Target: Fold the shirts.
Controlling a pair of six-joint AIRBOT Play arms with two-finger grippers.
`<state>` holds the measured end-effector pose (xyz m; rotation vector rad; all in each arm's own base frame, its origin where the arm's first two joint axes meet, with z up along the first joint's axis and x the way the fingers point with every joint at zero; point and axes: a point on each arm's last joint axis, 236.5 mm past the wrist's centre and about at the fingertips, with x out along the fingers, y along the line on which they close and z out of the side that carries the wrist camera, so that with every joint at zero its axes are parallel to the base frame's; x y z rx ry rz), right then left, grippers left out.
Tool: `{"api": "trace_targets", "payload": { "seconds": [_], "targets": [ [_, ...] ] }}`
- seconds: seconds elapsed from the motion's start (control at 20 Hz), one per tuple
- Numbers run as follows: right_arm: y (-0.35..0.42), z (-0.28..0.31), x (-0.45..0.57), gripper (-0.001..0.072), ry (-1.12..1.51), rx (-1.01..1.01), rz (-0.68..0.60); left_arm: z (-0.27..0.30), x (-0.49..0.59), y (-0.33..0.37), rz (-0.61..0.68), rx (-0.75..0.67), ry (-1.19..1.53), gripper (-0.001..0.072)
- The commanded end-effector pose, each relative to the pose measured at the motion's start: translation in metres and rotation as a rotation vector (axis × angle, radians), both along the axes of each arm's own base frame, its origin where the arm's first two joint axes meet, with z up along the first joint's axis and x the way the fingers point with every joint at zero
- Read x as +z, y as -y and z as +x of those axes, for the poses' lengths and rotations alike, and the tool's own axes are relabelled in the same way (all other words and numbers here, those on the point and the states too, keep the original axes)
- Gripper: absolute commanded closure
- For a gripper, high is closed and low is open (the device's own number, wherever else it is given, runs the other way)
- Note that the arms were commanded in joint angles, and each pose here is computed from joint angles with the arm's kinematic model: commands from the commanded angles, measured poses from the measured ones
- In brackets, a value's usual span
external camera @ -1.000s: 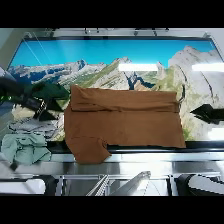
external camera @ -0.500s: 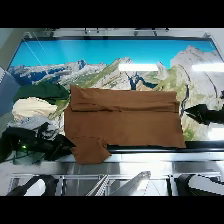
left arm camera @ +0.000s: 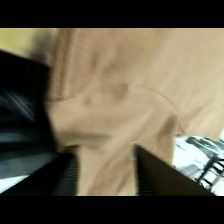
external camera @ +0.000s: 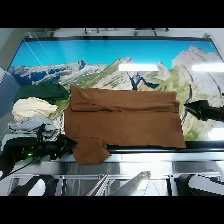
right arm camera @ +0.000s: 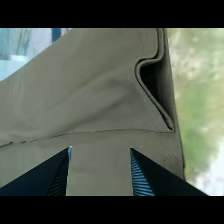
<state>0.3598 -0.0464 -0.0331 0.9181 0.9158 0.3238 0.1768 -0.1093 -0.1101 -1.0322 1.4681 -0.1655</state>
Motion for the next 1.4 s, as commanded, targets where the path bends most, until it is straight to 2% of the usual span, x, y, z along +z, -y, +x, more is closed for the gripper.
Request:
{"api": "trace_targets", "payload": {
  "seconds": [0.0, 0.2, 0.25, 0.3, 0.35, 0.5, 0.7, 0.9, 1.0, 1.1, 1.3, 1.35],
  "targets": [
    [-0.002, 0.002, 0.004, 0.029, 0.017, -0.001, 0.014, 0.004, 0.007, 0.016, -0.026, -0.034, 0.052, 0.0352],
    [-0.009, -0.002, 0.009, 0.029, 0.015, 0.025, 0.044, 0.006, 0.004, 0.029, 0.004, -0.086, 0.089, 0.0354],
    [-0.01, -0.004, 0.009, 0.0291, 0.008, 0.028, 0.055, 0.005, 0.004, 0.031, 0.007, -0.097, 0.093, 0.0384],
    [-0.012, -0.005, 0.01, 0.0291, -0.004, 0.028, 0.069, 0.003, 0.004, 0.034, 0.005, -0.109, 0.091, 0.0503],
    [-0.013, -0.008, 0.008, 0.0291, -0.032, 0.026, 0.083, 0.0, 0.004, 0.036, -0.002, -0.123, 0.082, 0.0671],
    [-0.013, -0.039, -0.019, 0.0291, -0.238, 0.04, 0.067, -0.011, -0.001, 0.04, -0.021, -0.167, 0.047, 0.0674],
    [0.013, -0.113, -0.069, 0.029, -0.607, 0.077, -0.113, -0.024, -0.009, 0.044, -0.052, -0.22, 0.0, 0.0674],
    [0.046, -0.148, -0.088, 0.029, -0.734, 0.113, -0.292, -0.038, -0.016, 0.048, -0.086, -0.256, -0.061, 0.0674],
    [0.052, -0.147, -0.092, 0.029, -0.725, 0.108, -0.326, -0.042, -0.02, 0.048, -0.092, -0.267, -0.079, 0.0674],
    [0.049, -0.148, -0.093, 0.029, -0.712, 0.132, -0.323, -0.045, -0.022, 0.049, -0.098, -0.27, -0.099, 0.0674],
    [0.002, -0.147, -0.093, 0.0298, -0.606, 0.22, -0.177, -0.035, -0.019, 0.049, -0.106, -0.285, -0.085, 0.0675],
    [-0.009, -0.143, -0.09, 0.0385, -0.572, 0.23, -0.134, -0.029, -0.014, 0.049, -0.113, -0.292, -0.071, 0.0674]
  ]
}}
